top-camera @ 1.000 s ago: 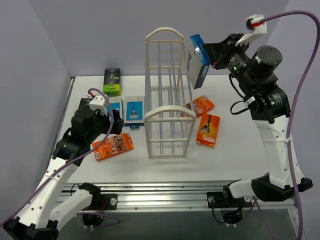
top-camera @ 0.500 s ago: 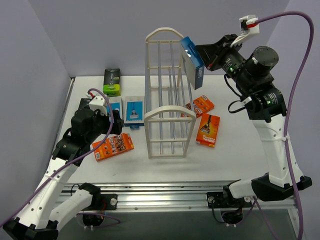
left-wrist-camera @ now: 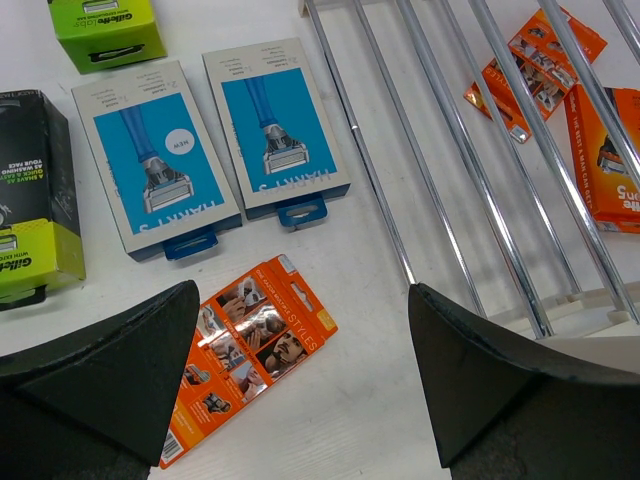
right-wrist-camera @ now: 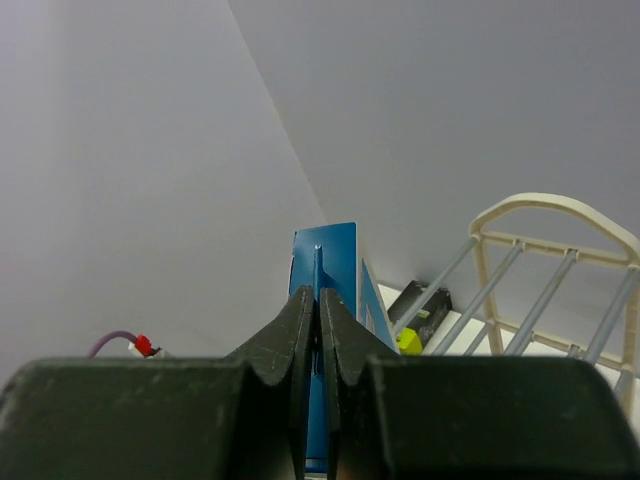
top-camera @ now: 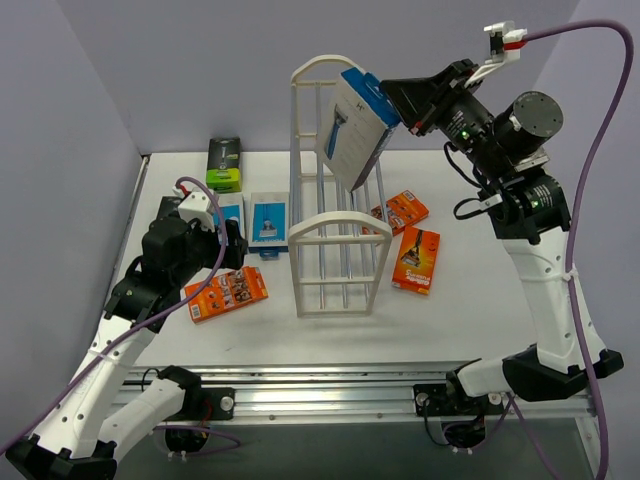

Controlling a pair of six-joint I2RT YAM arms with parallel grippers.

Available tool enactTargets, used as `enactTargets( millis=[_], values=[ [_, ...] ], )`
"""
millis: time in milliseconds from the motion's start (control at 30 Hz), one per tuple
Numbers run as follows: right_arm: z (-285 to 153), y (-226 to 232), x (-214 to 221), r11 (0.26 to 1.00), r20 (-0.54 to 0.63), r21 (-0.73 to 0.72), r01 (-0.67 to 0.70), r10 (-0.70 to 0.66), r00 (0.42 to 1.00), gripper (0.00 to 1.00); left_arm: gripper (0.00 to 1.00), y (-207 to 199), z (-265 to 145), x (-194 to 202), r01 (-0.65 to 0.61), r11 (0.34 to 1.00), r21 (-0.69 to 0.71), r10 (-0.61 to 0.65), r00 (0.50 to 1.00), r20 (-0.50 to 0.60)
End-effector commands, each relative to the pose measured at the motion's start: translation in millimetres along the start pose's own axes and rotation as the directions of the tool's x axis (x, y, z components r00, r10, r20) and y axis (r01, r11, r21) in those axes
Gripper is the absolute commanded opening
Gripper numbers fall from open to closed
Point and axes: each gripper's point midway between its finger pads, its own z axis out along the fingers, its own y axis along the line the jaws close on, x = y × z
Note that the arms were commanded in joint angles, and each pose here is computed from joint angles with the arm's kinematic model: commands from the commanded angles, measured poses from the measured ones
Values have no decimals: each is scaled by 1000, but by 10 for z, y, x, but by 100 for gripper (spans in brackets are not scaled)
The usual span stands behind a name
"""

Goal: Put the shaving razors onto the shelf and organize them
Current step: Place the shaving razor onto shelf

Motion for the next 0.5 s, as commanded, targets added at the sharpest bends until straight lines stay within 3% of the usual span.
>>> enactTargets(
  millis=[0,467],
  values=[
    [-40,399,-507,990,165,-143,12,12,986,0,94,-72,-53,-233,2,999,32,-5,997,83],
    [105,446,-289,968,169,-231,-100,141,976,0,94,-76,-56,-239,1,999,36,-4,996,84]
  ],
)
